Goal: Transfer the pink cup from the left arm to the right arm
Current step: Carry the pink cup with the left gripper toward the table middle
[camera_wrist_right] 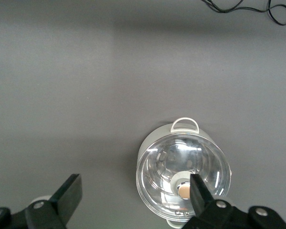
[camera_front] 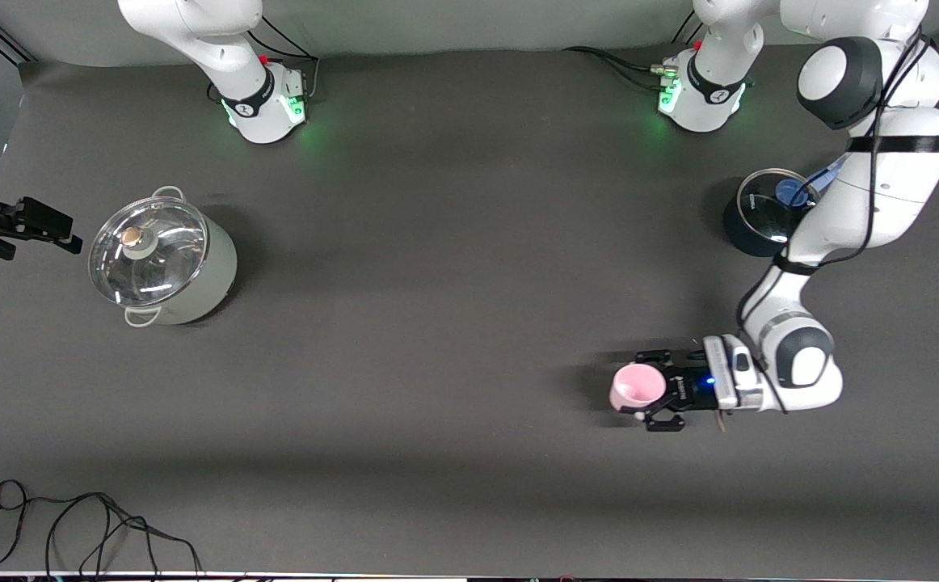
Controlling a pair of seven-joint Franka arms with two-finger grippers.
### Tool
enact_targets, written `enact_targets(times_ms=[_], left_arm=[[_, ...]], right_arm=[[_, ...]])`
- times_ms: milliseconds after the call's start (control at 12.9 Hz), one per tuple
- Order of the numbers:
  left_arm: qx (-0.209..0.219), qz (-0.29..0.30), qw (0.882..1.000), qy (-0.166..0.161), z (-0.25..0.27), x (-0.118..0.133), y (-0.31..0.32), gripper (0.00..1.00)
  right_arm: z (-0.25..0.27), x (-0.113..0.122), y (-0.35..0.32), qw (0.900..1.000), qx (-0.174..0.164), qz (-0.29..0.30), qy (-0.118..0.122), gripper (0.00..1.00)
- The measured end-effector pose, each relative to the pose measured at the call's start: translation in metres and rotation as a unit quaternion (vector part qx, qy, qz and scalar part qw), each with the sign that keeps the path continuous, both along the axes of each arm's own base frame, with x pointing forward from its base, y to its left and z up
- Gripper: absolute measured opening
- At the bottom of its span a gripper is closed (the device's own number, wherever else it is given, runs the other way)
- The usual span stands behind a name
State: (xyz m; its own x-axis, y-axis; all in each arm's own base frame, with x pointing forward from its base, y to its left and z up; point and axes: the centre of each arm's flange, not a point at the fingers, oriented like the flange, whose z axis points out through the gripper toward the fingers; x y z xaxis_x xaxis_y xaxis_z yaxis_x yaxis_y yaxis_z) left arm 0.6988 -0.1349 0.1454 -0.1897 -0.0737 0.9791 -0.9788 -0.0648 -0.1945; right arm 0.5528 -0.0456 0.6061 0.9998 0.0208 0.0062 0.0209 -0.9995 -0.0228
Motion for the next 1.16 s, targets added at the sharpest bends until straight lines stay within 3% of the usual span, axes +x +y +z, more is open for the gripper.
enact_targets(times_ms=[232,542,774,1162], left_arm=[[0.008,0.038,0.999,0.005,0.021,0.002,-0.068,0.67],[0.031,0.085,0.995,0.029,0.045,-0.018,-0.166,0.67],[0.044,0.120,0.990,0.064,0.083,-0.037,-0.219,0.67],[0.064,0.177,0.974,0.127,0.143,-0.071,-0.298,0.67]], right_arm=[[0.002,-0.001,-0.006,0.994,0.001,-0.111,0.003,1.00],[0.007,-0.006,-0.005,0.966,0.000,-0.260,0.016,1.00],[0.008,-0.006,-0.002,0.960,0.000,-0.278,0.016,1.00],[0.021,-0.002,0.029,0.966,0.007,-0.258,0.003,1.00]])
